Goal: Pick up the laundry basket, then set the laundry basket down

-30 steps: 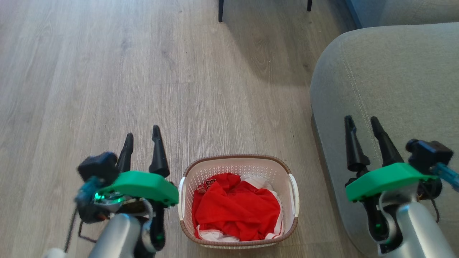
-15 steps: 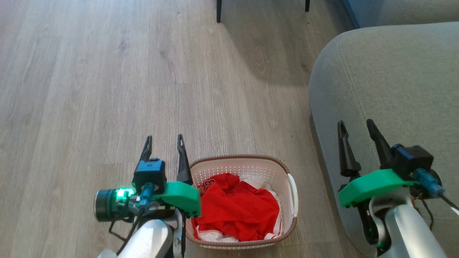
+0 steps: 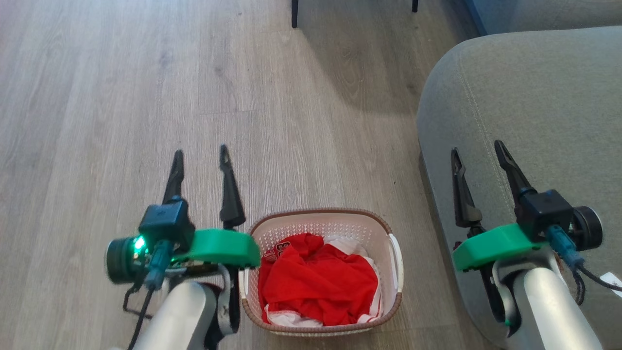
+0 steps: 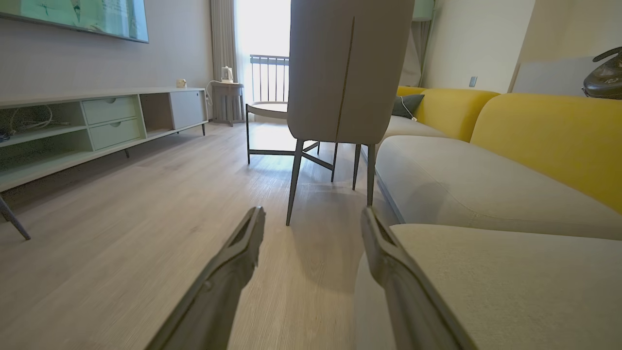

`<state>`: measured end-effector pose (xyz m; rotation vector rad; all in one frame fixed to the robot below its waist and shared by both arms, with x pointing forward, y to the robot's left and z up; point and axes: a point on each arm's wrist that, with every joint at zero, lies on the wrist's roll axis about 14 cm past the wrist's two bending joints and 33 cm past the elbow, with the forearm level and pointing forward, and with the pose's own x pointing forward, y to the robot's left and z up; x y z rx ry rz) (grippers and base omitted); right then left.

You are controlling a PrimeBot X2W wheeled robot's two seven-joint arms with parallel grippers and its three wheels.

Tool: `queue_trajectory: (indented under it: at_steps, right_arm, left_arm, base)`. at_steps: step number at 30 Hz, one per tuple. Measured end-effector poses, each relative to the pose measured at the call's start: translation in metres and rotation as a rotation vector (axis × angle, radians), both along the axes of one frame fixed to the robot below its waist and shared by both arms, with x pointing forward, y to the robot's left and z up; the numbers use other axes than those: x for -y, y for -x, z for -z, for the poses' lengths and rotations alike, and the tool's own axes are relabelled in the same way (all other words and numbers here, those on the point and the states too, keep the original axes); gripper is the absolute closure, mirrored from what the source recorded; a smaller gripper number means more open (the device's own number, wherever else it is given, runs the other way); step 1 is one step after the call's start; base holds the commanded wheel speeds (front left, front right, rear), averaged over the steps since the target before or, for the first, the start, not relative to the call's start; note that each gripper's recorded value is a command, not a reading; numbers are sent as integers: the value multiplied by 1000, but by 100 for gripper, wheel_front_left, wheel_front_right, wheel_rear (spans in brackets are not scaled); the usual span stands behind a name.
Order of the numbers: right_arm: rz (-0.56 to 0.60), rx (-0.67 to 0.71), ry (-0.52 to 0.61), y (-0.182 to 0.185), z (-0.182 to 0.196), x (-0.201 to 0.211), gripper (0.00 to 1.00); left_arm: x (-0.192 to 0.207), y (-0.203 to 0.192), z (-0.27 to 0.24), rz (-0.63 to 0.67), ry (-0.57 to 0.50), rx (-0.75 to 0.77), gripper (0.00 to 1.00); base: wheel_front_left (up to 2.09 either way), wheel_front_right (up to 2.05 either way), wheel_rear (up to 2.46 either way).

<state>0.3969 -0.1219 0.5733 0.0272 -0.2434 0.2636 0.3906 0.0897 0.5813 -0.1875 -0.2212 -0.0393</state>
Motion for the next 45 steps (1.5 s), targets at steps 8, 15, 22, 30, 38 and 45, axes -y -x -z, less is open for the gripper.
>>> queue_trajectory:
  at_steps: [8,15,22,30,38,45]
  right_arm:
    - [10,15,23,0,2,-1,0]
    - [7,-49,54,2,26,-2,0]
    - [6,-97,61,4,42,-2,0]
    - [7,-112,56,4,46,-2,0]
    - [3,-122,57,4,50,-3,0]
    - [0,-130,58,3,53,-4,0]
  left_arm:
    - [-16,2,18,-16,20,-32,0]
    - [-17,4,36,14,26,-70,0]
    - [-3,12,77,98,29,-190,0]
    - [-3,13,83,111,55,-211,0]
    - [-1,13,82,121,36,-202,0]
    - [-2,12,83,118,37,-207,0]
  base:
    - [0,0,0]
    - [0,0,0]
    - [0,0,0]
    - [0,0,0]
    - [0,0,0]
    - [0,0,0]
